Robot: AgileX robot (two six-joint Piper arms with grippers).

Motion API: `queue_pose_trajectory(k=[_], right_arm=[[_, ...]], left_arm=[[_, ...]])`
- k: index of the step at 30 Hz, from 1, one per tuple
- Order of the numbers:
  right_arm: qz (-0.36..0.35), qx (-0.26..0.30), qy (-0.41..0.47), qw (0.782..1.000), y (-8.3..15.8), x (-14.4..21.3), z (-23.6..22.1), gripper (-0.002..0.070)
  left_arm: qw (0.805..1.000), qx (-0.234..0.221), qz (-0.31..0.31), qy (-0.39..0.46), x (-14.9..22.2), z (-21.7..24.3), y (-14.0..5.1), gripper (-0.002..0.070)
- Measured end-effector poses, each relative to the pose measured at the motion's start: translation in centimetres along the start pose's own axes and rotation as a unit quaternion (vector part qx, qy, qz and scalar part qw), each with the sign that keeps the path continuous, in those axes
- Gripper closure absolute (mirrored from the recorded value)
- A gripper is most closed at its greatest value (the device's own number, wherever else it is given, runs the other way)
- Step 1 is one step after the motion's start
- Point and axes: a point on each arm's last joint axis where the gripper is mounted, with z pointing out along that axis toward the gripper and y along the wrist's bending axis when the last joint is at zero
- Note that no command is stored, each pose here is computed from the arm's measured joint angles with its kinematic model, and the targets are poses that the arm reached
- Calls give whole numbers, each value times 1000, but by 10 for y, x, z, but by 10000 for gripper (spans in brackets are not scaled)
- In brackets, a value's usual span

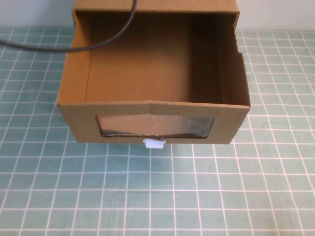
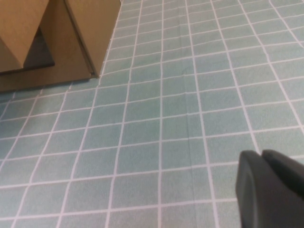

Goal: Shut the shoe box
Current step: Press the shoe box with left arm, then close the shoe box with your right arm

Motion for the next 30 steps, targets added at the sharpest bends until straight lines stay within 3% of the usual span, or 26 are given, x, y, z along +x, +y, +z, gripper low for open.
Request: queue_pose_trajectory(k=[13,30], right_arm=[[0,0,0,1000,0,0,0,687],[1,0,-1,1000,0,0,0,687]], left_arm=[[997,67,-9,37,-2,87,18,680],[996,83,-23,35,-1,96,18,680]])
